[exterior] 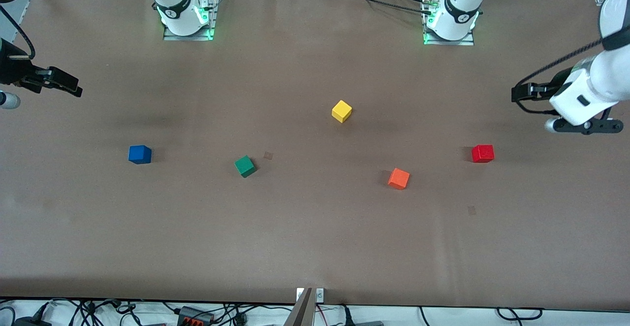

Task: Pass red block to right arm, stack on blue
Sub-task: 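Lower the left gripper over the red cube and close on it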

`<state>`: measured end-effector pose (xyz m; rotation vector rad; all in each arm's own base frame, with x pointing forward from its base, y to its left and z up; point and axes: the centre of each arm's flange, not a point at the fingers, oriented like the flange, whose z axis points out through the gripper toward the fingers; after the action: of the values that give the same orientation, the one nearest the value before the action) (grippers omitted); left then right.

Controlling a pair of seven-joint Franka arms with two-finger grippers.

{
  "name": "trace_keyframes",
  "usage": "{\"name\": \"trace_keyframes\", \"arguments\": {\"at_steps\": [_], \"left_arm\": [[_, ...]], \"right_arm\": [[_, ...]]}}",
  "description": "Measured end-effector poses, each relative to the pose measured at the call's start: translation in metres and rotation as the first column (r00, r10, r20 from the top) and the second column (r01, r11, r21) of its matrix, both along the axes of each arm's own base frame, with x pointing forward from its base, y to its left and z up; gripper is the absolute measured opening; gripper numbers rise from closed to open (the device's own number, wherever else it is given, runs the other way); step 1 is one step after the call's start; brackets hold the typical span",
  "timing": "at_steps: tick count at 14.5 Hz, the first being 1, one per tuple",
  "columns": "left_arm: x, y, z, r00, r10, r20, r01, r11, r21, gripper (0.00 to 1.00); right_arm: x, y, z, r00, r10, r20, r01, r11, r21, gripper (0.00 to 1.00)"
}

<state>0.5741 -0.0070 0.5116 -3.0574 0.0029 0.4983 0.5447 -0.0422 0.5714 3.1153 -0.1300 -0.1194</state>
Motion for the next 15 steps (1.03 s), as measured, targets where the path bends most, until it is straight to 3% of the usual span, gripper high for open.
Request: {"name": "trace_keyframes", "arguments": {"at_steps": [3, 6, 11, 15], "left_arm": [[0.016, 0.006, -0.039, 0.999, -0.021, 0.045, 0.019, 0.999, 0.049, 1.00], [0.018, 0.014, -0.091, 0.994, -0.027, 0.106, 0.022, 0.999, 0.048, 1.00], [-0.004, 0.024, -0.182, 0.977, -0.029, 0.211, 0.023, 0.999, 0.030, 1.00], [-0.019, 0.030, -0.228, 0.969, -0.023, 0.247, 0.020, 1.000, 0.016, 1.00]], "right_arm": [[0.000, 0.000, 0.000, 1.000, 0.000, 0.000, 0.000, 1.000, 0.000, 1.00], [0.000, 0.001, 0.000, 1.000, 0.001, -0.001, -0.001, 1.000, 0.000, 1.00], [0.000, 0.001, -0.001, 1.000, 0.001, -0.003, -0.001, 1.000, 0.000, 1.00], [0.001, 0.002, -0.003, 1.000, 0.003, -0.007, -0.003, 1.000, 0.000, 1.00]]}}
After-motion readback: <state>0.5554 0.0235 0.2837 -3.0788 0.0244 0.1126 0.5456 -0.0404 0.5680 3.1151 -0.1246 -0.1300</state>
